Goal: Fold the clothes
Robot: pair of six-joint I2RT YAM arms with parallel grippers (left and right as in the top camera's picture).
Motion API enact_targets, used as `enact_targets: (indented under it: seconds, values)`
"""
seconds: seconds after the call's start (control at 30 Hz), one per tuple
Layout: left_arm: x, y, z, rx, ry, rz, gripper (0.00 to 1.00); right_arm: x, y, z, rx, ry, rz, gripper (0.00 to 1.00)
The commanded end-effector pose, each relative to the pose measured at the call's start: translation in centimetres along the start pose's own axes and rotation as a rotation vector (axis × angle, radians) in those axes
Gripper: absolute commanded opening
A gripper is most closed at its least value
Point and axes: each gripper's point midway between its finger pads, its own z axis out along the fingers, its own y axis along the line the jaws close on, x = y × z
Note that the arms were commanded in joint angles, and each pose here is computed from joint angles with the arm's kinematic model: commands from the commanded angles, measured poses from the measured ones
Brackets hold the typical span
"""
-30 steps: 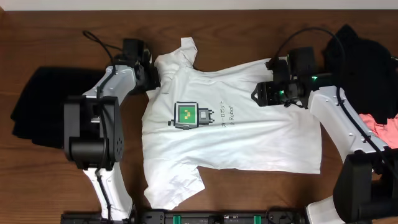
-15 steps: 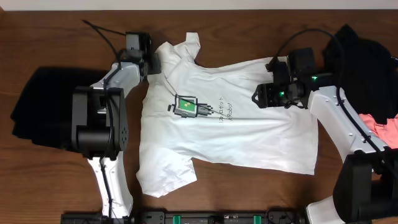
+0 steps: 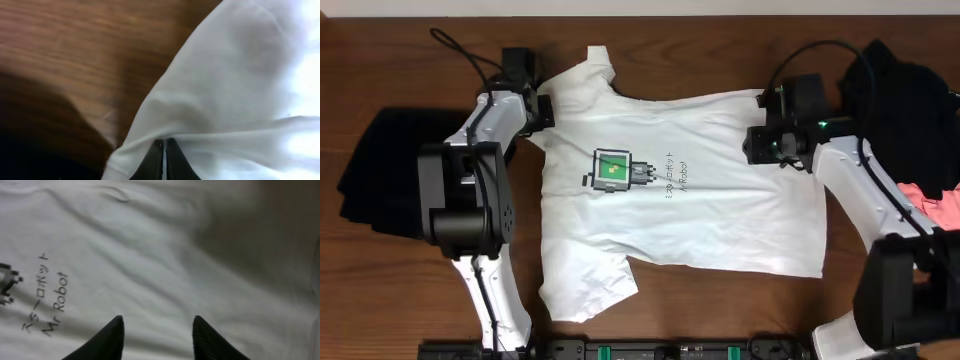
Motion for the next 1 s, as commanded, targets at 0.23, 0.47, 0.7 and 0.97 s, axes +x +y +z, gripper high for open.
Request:
enact_targets:
  seconds: [0.23,0.47,0.7,0.97]
  values:
    - [2.4,3.3,-3.4,-0.074,0.068,-0.115,0.06,1.8,-0.1,5.5,-0.018,0.093,0.035,0.22]
    - [0.0,2.0,-9.5,-0.005,-0.049,-0.112,0.07,0.8,-1.6,5.7,0.043,0.05,0.083,0.19]
    - [1.1,-3.7,-10.0,0.17,-0.023,-0.024,0.08,-0.1,-4.4,6.5,0.078,0.014,0.131,0.13]
    - [4.2,-8.1,-7.3,0.199,0.069,0.108,0.06,-4.2,2.6,5.0,-0.381,-0.115,0.098,0.06]
